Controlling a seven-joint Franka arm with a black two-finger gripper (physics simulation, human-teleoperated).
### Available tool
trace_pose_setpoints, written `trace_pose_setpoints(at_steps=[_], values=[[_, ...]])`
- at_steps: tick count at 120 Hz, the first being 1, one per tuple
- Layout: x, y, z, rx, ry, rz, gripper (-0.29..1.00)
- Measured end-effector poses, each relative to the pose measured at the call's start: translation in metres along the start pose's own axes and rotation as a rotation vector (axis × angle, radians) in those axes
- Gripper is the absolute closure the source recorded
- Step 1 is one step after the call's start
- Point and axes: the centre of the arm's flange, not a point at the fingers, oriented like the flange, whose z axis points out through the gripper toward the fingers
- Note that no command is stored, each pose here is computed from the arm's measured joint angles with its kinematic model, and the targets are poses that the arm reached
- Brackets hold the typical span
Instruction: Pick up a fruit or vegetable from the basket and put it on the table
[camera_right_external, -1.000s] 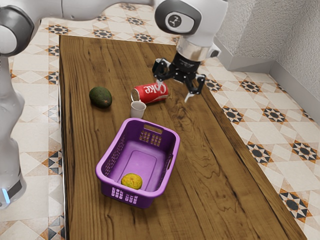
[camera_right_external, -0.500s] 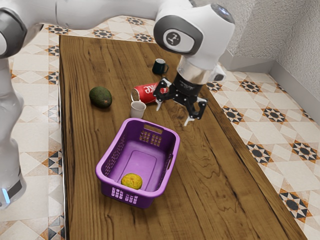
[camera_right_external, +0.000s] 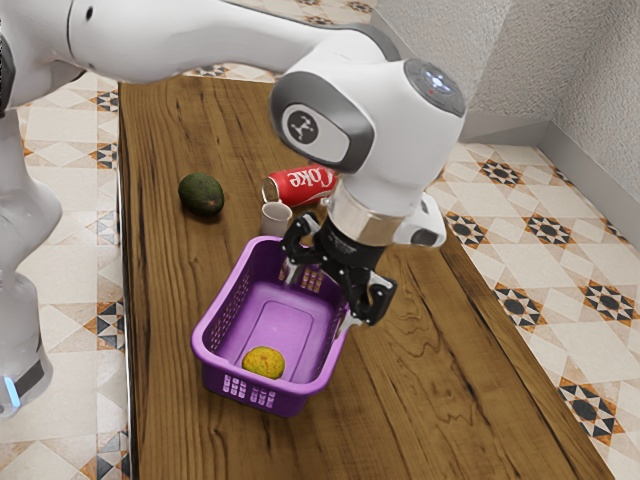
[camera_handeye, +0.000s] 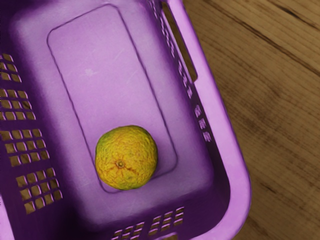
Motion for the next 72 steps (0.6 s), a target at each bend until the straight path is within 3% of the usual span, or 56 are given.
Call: trace_pose_setpoints(at_steps=[43, 72], values=[[0.107, -0.068, -0.018, -0.026, -0.043, 0.139, 0.0], [0.03, -0.038, -0.027, -0.065, -0.098, 0.55, 0.0]])
